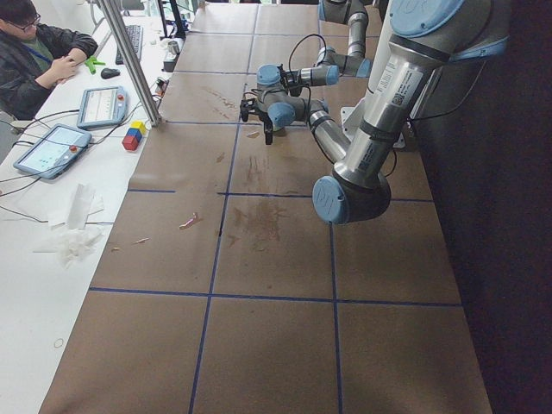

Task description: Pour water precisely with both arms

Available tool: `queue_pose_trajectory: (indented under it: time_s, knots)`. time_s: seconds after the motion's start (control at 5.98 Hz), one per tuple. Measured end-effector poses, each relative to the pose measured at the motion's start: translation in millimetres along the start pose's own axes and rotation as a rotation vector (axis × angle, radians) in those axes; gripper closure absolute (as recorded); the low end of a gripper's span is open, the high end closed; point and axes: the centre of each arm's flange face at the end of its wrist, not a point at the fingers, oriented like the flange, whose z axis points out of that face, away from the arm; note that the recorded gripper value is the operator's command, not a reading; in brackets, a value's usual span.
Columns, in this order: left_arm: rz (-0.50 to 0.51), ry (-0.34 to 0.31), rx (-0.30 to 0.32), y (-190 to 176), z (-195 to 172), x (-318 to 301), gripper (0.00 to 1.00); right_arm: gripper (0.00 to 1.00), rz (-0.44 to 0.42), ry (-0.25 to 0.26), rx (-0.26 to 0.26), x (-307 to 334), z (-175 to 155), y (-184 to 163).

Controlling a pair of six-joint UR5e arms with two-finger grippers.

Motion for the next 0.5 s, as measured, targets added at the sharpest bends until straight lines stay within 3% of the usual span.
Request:
queue_pose_trajectory:
  time_s: [0.17, 0.5]
  knots:
    - [0.000, 0.000, 0.000, -0.2, -0.2, -0.1, 0.00, 1.00, 0.142, -0.037, 0.020, 4.3, -0.1, -0.6]
    - [-0.001, 0.003, 0.001, -1.0, -2.4, 0.0, 0.00, 1.00, 0.553, -0.193, 0.042, 13.0, 6.4, 0.8]
